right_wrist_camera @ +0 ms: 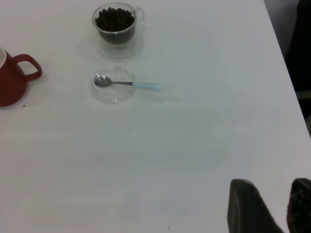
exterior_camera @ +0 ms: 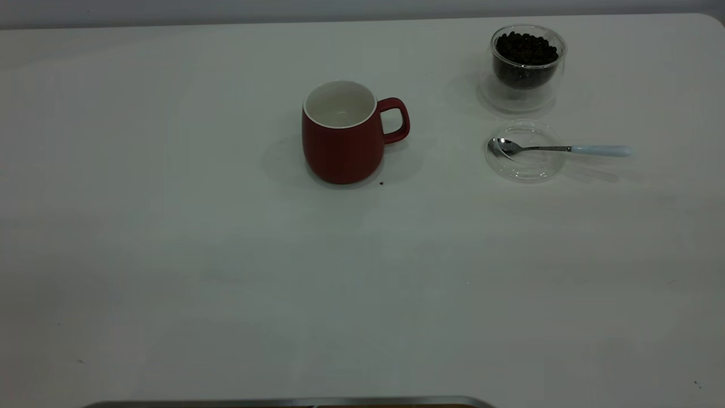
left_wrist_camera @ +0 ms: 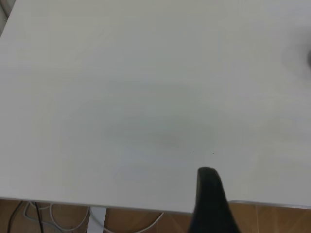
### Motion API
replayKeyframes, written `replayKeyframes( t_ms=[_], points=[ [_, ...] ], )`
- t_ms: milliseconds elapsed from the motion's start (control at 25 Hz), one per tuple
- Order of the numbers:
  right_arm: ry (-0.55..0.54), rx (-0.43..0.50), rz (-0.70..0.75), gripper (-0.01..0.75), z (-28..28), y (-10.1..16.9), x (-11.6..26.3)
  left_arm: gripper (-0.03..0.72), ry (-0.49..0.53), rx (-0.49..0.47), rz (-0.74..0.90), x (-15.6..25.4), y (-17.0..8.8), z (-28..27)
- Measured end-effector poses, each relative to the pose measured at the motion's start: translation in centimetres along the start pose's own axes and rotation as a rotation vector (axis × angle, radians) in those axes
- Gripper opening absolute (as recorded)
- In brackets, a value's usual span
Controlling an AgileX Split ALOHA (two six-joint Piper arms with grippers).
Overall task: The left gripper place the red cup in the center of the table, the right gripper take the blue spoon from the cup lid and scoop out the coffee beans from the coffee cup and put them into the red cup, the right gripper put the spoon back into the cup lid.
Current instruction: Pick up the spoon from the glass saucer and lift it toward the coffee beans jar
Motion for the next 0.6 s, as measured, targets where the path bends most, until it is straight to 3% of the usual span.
replayKeyframes(
  t_ms=[120,320,600],
  points=[
    [-0.016,-0.009,-0.002,0.241,-0.1,0.1,-0.3,0.561,0.0,0.0,0.0,0.0,0.0,0.0],
    [-0.149,-0.036,-0.058,0.251,1.5,1.0,-4.0,0.561,0.0,0.0,0.0,0.0,0.0,0.0],
    [-0.087,-0.046,-0.086,0.343,9.1,2.1,-7.3,0.561,0.0,0.0,0.0,0.0,0.0,0.0]
  ],
)
Point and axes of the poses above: a point on each arm's last joint axis where the gripper is mounted, z pointing out along that axis toward the gripper, y along the wrist's bending axis when the last joint is at zero, x = y × z, the point moved 3 cm from there along z, pointing out along that axis toward the gripper, and after that the axes turned 8 degrees about z, right-handed, at the moved point
